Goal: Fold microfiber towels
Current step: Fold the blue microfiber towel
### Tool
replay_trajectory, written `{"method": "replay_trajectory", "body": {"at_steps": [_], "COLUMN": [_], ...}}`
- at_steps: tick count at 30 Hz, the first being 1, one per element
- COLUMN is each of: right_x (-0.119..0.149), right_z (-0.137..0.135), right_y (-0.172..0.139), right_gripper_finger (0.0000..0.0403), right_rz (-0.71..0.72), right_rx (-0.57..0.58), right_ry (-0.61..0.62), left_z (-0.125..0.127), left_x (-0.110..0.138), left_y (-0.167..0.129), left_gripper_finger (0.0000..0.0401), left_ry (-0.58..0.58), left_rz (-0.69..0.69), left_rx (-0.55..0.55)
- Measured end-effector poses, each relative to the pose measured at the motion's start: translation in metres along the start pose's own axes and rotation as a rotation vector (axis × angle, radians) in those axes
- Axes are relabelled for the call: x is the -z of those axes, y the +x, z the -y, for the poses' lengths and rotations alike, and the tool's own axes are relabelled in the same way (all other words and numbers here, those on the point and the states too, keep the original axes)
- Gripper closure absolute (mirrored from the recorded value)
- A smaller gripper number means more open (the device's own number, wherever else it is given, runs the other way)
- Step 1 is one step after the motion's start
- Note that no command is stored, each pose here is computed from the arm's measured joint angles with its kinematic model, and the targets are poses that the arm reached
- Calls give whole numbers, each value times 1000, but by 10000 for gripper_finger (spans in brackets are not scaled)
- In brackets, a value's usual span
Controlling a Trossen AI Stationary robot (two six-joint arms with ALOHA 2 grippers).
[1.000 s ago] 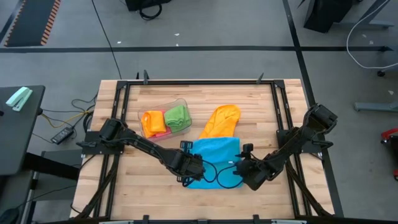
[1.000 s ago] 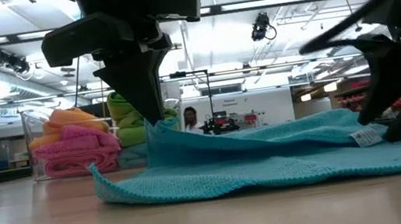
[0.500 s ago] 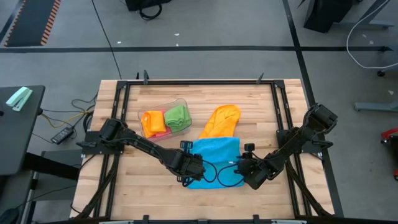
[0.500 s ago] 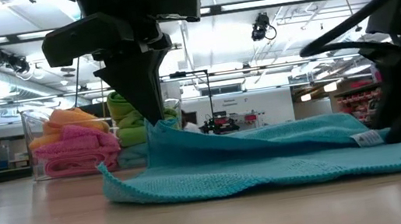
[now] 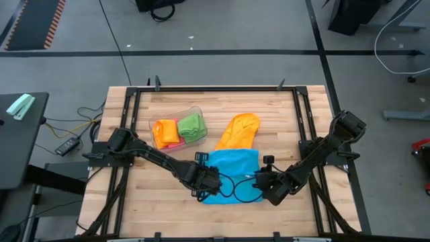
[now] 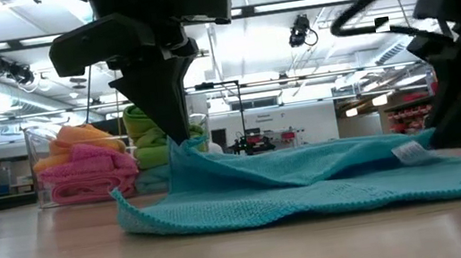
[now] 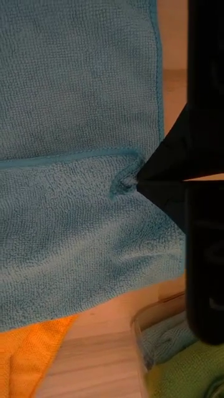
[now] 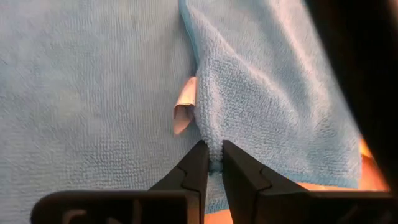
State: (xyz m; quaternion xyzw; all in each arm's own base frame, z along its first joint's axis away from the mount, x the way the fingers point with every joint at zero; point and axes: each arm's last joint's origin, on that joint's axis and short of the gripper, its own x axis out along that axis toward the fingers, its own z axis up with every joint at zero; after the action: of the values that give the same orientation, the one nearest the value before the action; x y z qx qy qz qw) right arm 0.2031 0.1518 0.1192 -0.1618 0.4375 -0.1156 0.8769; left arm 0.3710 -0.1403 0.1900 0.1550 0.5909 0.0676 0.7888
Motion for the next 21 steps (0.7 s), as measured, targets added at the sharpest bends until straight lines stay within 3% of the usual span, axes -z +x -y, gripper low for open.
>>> {"method": "replay_trajectory", "body": {"at_steps": [6,13,21], "right_x": [-1,-6,-9], "right_z": [3,12,14], "right_y": [-4,-16,-23], "right_gripper_finger": [355,359,359], "right_rz": [2,19,2], "right_rx": [-1,-18,-119], "right_ry": [-5,16,38], "left_z": [2,5,16], "left_x": [-2,-2,-4], "left_y": [-1,-1,-5], "left_gripper_finger": [374,394,381], "left_ry": [2,8,6], "left_rz": [25,23,64], "left_rx": [7,39,123]}}
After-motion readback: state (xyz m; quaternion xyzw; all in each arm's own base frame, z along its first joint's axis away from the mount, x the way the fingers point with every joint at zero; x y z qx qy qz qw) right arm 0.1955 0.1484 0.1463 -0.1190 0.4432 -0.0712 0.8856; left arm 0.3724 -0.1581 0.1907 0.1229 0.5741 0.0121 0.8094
